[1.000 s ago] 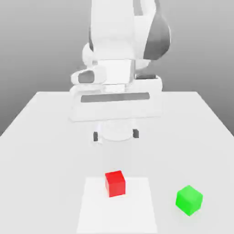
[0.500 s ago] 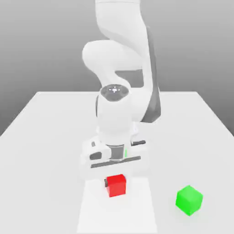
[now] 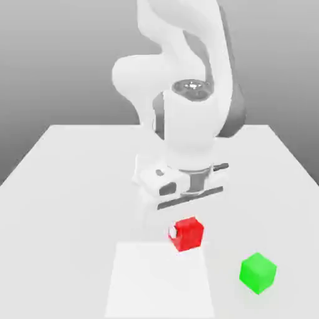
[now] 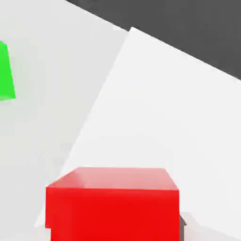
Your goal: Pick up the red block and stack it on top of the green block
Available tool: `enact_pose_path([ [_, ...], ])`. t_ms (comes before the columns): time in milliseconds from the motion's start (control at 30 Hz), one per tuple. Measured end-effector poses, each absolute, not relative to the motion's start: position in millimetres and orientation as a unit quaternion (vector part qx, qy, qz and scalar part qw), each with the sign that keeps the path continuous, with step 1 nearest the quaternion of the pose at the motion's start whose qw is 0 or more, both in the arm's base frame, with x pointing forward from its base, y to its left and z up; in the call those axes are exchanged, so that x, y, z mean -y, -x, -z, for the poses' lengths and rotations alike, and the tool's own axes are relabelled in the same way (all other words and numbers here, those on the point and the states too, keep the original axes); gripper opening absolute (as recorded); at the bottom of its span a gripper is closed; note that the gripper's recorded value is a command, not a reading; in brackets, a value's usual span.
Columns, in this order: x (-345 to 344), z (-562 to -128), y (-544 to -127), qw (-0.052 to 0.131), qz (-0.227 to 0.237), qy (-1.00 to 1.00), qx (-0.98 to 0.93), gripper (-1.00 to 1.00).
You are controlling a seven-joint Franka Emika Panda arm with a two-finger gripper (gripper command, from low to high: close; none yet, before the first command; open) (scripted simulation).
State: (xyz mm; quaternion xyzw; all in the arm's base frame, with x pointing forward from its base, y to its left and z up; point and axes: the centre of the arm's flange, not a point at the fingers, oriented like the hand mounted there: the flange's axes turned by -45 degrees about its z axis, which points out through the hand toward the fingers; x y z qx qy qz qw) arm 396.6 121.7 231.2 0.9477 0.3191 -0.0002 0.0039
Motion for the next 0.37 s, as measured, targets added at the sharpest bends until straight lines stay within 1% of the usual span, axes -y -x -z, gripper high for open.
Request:
enact_pose_path([
  [100, -196, -240, -400, 0.001, 0.0, -0.914, -0.406, -1.0],
  [233, -203, -200, -405, 0.0, 0.0, -0.911, -0.413, -1.0],
  [267, -203, -189, -405, 0.0, 0.0, -0.911, -0.413, 1.0],
  [367, -203, -189, -405, 0.0, 0.0, -0.911, -0.413, 1.0],
])
